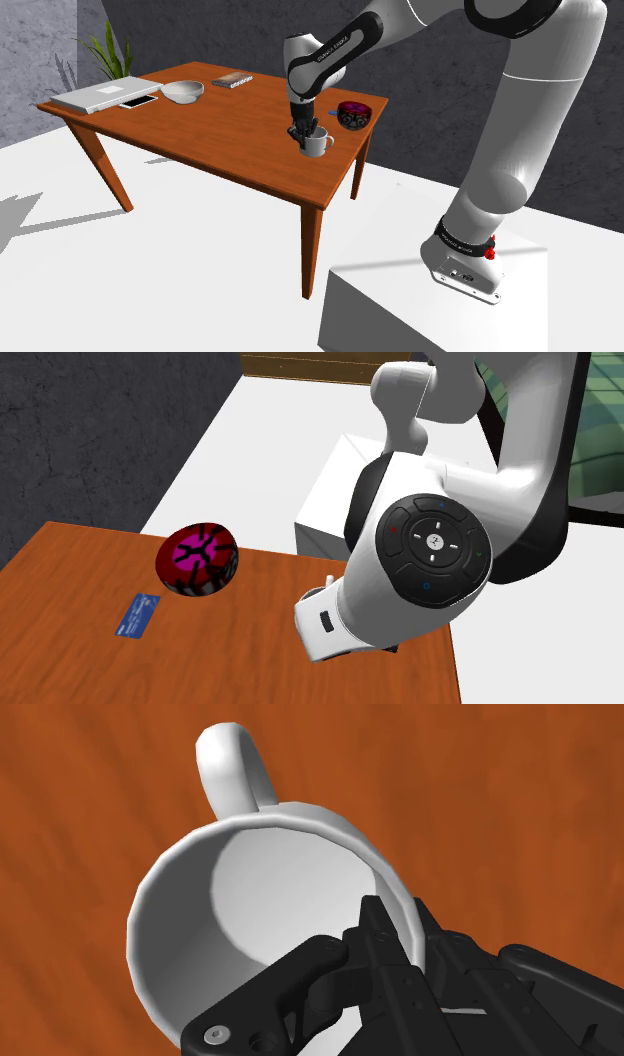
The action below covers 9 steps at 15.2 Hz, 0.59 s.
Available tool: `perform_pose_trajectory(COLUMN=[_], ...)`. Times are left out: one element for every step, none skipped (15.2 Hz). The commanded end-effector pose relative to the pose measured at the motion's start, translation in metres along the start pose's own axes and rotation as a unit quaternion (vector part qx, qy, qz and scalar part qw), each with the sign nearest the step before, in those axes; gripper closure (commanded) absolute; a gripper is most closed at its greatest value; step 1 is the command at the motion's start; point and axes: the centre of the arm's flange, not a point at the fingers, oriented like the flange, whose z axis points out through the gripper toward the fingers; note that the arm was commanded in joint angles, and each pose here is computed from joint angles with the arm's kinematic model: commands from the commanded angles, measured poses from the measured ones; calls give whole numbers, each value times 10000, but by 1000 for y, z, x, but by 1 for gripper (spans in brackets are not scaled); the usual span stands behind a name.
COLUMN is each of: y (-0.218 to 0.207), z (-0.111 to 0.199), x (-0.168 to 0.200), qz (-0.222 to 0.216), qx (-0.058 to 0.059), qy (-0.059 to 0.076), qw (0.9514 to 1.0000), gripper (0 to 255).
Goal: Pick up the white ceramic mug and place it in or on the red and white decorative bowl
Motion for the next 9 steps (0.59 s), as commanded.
perform_pose_trajectory(y=[0, 1, 1, 1, 1, 2, 2, 2, 3], z=[-5, -10, -16, -21, -26, -31, -37, -42, -47], x=[0, -1, -1, -1, -2, -2, -2, -3, -3], qz=[1, 1, 1, 1, 1, 1, 1, 1, 1], qx=[0, 0, 0, 0, 0, 0, 0, 0, 0], qy=[-2, -2, -2, -2, -2, -2, -2, -2, -2], qw=[10000, 10000, 10000, 10000, 10000, 10000, 10000, 10000, 10000], gripper=[255, 255, 255, 255, 255, 255, 255, 255, 255])
